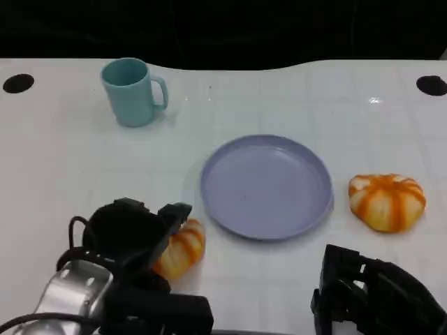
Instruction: Grasp the bread from the table and place it into the plate.
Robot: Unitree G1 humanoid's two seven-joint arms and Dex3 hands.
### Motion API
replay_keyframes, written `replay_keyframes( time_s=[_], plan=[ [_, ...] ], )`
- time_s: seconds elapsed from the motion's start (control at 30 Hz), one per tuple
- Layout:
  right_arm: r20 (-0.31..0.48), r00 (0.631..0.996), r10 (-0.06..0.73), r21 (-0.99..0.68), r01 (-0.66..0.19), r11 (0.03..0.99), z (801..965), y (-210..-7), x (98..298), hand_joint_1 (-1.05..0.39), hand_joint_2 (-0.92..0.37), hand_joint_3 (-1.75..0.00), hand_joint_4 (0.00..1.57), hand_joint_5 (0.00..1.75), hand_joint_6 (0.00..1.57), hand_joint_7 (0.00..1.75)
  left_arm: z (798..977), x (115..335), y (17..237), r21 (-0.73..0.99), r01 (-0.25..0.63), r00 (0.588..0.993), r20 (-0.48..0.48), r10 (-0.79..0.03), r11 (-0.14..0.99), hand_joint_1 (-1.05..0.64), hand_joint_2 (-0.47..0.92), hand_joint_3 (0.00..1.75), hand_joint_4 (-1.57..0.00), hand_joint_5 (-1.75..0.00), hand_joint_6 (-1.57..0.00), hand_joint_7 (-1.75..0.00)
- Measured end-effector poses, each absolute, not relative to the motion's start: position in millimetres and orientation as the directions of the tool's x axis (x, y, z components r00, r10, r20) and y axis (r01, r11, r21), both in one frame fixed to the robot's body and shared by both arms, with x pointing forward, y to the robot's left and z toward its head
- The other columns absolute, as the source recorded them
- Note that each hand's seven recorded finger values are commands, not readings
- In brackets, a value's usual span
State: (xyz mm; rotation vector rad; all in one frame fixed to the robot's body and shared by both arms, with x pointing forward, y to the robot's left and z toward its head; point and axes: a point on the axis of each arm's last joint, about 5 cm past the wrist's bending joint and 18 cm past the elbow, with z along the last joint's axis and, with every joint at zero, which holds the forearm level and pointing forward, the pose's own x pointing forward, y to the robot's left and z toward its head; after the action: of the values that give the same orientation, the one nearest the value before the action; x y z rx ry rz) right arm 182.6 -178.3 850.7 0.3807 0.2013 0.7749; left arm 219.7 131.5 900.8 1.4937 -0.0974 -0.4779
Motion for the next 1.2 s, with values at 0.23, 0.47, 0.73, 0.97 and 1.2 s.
replay_keyframes(
  time_s=[0.23,0.47,0.73,0.97,1.2],
  plan=[
    [-0.034,0.701,0.713,0.399,-0.644,0.652,850.9,-178.3,182.6,-0.56,-0.92,-0.42,0.62,1.75,0.41,1.71,884.0,232.1,124.9,0.957,0.291,0.890,-0.277,-0.361,-0.017,-0.63,0.89,0.00,-0.48,-0.29,-0.36,-0.03],
    [-0.033,0.701,0.713,0.399,-0.645,0.652,850.9,-178.2,182.7,-0.56,-0.92,-0.42,0.62,1.75,0.42,1.72,879.6,236.9,125.9,0.961,0.277,0.890,-0.250,-0.382,0.015,-0.37,0.92,0.29,-0.66,-1.19,-0.98,-0.15],
    [-0.032,0.701,0.712,0.399,-0.644,0.652,851.1,-178.2,182.7,-0.56,-0.92,-0.41,0.63,1.75,0.42,1.72,858.7,239.5,134.5,0.984,0.155,0.903,-0.103,-0.416,0.093,-0.31,0.90,0.46,-0.80,-1.73,-0.90,-0.94],
    [-0.030,0.702,0.711,0.400,-0.643,0.653,851.1,-178.5,181.8,-0.56,-0.92,-0.41,0.63,1.75,0.41,1.73,843.6,236.8,139.4,0.989,0.052,0.923,0.003,-0.384,0.135,-0.31,0.73,0.84,-0.82,-1.75,-0.59,-1.65],
    [-0.030,0.702,0.711,0.400,-0.643,0.653,851.2,-178.5,182.0,-0.57,-0.92,-0.41,0.63,1.75,0.41,1.73,836.7,233.7,139.1,0.976,-0.009,0.947,0.078,-0.310,0.218,-0.30,0.68,0.94,-0.81,-1.75,-0.54,-1.75]
  ],
)
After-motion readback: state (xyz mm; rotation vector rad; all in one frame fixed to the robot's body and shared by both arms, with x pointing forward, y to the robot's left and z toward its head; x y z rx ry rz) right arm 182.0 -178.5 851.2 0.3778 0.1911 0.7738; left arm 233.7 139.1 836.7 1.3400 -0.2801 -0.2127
